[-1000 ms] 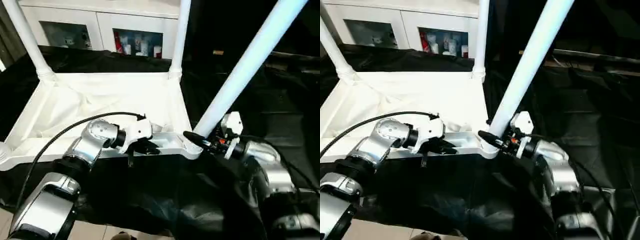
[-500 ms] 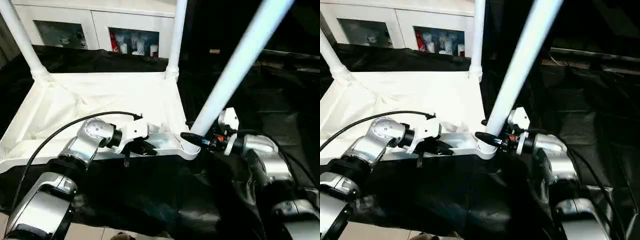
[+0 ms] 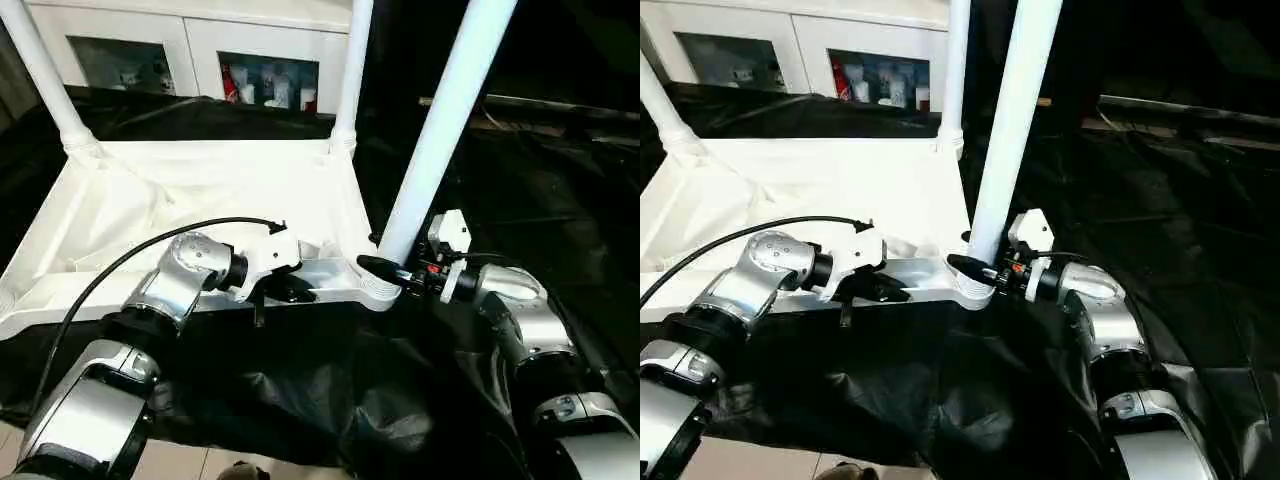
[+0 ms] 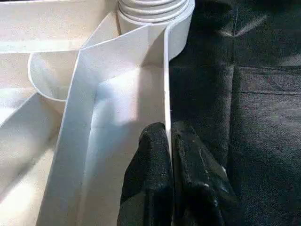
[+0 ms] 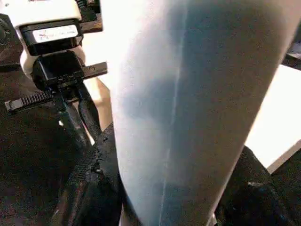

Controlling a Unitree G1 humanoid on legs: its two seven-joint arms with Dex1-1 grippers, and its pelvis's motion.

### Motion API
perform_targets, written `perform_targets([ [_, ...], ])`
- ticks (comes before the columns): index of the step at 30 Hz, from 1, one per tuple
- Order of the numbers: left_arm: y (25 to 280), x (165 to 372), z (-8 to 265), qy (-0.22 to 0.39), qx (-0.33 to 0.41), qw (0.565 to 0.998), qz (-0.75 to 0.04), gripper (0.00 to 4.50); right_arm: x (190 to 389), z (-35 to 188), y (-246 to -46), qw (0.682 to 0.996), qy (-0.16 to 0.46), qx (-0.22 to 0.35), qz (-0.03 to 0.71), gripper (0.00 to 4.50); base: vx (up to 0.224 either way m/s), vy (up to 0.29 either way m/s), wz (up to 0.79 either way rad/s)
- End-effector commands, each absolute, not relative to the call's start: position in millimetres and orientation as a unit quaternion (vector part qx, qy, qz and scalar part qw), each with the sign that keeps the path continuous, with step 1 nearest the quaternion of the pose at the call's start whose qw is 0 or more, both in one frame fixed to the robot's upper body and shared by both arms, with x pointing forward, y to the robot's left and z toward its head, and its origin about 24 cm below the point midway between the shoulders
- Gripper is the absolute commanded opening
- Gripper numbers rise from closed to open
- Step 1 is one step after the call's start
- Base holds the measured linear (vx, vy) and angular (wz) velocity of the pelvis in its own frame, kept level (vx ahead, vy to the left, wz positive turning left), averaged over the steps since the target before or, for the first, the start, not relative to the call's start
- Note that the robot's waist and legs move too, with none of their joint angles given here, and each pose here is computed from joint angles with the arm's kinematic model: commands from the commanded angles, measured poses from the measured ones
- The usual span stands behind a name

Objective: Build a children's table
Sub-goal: Rotate leg to tighten

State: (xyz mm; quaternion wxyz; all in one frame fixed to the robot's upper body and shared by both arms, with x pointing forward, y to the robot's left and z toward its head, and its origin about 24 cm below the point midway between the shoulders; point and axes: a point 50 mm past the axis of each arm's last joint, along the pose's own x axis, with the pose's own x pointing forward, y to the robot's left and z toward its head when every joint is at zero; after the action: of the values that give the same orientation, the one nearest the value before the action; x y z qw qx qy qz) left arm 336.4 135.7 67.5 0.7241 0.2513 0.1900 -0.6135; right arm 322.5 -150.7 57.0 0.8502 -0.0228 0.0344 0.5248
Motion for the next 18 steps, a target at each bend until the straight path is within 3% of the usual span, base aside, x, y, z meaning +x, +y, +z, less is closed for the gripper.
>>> perform_targets([
  [1,129.8,343.3,83.6,0.157,0.263,0.736,-0.604,0.00,299.4,7.9,-148.1,0.824,0.158,-0.021,0.544,1.90,0.000,0.000,0.00],
  [9,131.1,344.7,83.5,0.160,0.259,0.742,-0.598,0.00,296.0,2.9,-152.3,0.830,0.167,-0.016,0.532,1.90,0.000,0.000,0.00],
  [12,129.0,353.5,85.6,0.159,0.253,0.774,-0.558,0.00,304.7,-0.3,-154.0,0.873,0.165,-0.013,0.458,1.90,0.000,0.000,0.00],
  [14,126.7,363.4,87.0,0.161,0.253,0.807,-0.508,0.00,315.3,-2.4,-157.9,0.917,0.165,-0.009,0.364,1.90,0.000,0.000,0.00],
  [18,121.1,373.4,88.4,0.164,0.251,0.838,-0.456,0.00,325.7,-2.5,-158.0,0.948,0.165,0.013,0.274,1.89,0.000,0.000,0.00],
])
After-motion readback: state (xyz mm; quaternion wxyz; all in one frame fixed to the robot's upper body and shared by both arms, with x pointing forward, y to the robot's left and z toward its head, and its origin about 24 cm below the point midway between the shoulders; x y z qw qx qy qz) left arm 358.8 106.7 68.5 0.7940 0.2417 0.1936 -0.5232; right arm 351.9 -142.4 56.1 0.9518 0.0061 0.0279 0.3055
